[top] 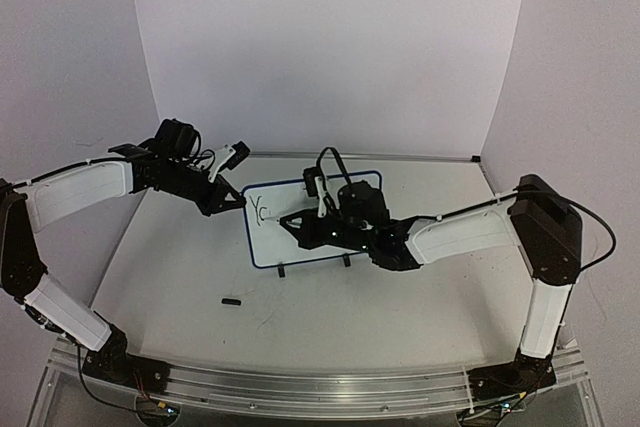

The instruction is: Write a sentence on the whiteboard

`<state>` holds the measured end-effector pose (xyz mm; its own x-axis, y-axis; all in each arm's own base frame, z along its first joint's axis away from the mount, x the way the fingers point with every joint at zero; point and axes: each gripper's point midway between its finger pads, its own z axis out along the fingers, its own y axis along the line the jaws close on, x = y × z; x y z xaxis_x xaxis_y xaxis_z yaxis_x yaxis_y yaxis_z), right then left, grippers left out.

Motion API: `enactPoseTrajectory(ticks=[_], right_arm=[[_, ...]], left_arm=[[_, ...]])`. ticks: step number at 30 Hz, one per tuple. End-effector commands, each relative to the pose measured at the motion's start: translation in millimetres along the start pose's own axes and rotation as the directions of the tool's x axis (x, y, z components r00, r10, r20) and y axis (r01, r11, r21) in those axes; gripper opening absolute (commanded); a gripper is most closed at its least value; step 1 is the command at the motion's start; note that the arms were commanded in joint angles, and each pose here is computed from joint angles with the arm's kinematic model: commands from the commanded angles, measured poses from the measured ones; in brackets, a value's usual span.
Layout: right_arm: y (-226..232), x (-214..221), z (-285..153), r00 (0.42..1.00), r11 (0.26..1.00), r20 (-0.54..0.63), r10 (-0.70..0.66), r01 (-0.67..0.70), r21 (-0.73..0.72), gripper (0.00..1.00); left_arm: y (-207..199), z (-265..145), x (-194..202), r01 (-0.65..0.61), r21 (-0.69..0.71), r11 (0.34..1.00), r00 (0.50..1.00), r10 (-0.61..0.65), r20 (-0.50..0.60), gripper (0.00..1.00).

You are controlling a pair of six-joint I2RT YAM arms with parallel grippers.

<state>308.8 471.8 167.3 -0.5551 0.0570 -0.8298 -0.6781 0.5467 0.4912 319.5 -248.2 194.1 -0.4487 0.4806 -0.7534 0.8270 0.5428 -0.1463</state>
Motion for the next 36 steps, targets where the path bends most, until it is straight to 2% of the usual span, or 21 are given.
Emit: enactPoseTrajectory(ticks=[1, 14, 36], right_arm=[[-10.2, -24.0, -13.2, 0.997, 0.997, 0.070, -0.021, 0.015, 0.081, 0.00], [3.2, -47.2, -20.5, 0.993, 0.998, 0.116, -0.038, 0.031, 0.059, 0.00], [19.3, -62.8, -19.2, 0.989, 0.999, 0.144, -0.041, 0.041, 0.004, 0.00]], left_arm=[[7.0, -2.9, 0.5, -0.035, -0.046, 0.998, 0.999, 0.035, -0.002, 0.00], [6.7, -3.4, -0.1, -0.036, -0.046, 0.998, 0.999, 0.036, 0.000, 0.00], [6.5, -2.7, 0.2, -0.037, -0.045, 0.998, 0.999, 0.037, -0.003, 0.00]])
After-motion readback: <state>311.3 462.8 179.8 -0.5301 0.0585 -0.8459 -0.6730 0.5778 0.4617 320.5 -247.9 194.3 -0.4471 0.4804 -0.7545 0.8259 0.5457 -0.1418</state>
